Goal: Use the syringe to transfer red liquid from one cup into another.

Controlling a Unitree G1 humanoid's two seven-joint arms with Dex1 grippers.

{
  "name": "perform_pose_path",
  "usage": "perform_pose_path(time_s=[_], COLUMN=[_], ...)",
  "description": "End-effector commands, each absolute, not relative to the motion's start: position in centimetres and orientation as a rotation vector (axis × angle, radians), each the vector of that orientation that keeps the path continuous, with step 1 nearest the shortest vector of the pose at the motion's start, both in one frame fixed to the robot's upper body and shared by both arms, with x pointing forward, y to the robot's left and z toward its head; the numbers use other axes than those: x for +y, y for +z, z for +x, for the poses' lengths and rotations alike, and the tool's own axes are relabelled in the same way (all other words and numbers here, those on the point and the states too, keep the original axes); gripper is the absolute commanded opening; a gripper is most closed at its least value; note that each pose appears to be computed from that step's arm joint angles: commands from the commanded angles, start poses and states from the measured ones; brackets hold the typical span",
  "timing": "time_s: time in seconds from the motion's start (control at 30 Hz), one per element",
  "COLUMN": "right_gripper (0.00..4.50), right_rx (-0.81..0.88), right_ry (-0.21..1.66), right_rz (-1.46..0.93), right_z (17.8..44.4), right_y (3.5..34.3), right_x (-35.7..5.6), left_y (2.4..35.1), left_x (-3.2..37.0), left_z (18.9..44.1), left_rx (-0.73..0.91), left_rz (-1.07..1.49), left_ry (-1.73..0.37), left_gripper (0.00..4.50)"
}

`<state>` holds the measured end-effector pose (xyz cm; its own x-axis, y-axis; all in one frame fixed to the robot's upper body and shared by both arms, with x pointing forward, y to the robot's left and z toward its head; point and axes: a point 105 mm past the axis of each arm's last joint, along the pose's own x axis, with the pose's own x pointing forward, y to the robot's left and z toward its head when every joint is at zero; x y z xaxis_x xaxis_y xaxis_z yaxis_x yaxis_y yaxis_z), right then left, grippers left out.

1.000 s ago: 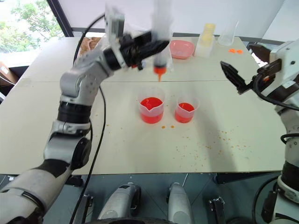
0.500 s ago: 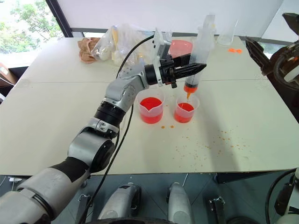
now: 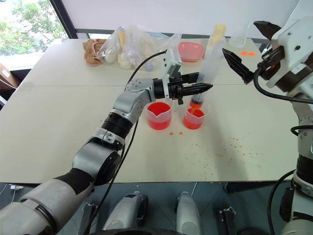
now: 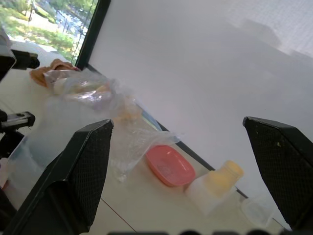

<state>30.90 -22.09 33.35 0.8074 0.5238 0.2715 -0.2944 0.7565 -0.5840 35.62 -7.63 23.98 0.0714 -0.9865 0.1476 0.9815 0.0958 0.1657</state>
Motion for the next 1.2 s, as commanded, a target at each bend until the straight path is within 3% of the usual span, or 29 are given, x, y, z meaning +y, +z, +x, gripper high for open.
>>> perform_pose_path(time_s=[0.03,0.23,0.27,0.33,0.57,0.73,1.2], right_gripper=[4.44,4.44,4.21,3.61,0.02,0.02,0.02], right_rx=[-0.495,-0.479,-0.480,-0.480,-0.461,-0.423,-0.319], right_ry=[0.488,0.529,0.532,0.543,0.572,0.592,0.675], right_rz=[-0.575,-0.576,-0.577,-0.577,-0.570,-0.552,-0.447], right_z=[30.2,30.3,30.2,30.1,30.1,30.3,30.4], right_y=[34.3,33.7,33.7,33.6,33.0,31.9,28.0], right_x=[-21.4,-20.7,-20.7,-20.6,-20.0,-19.5,-17.8], left_y=[24.4,23.7,23.7,23.8,24.6,25.1,30.6], left_x=[-8.4,-8.7,-8.8,-8.9,-9.0,-8.7,-8.4], left_z=[34.7,34.7,34.7,34.6,34.6,34.4,34.3], left_rx=[-0.292,-0.285,-0.286,-0.289,-0.309,-0.328,-0.500], left_rz=[0.083,0.112,0.112,0.105,0.078,0.074,-0.033], left_ry=[-1.517,-1.522,-1.523,-1.525,-1.519,-1.523,-1.421], left_gripper=[1.44,1.44,1.44,1.44,1.44,1.44,1.44])
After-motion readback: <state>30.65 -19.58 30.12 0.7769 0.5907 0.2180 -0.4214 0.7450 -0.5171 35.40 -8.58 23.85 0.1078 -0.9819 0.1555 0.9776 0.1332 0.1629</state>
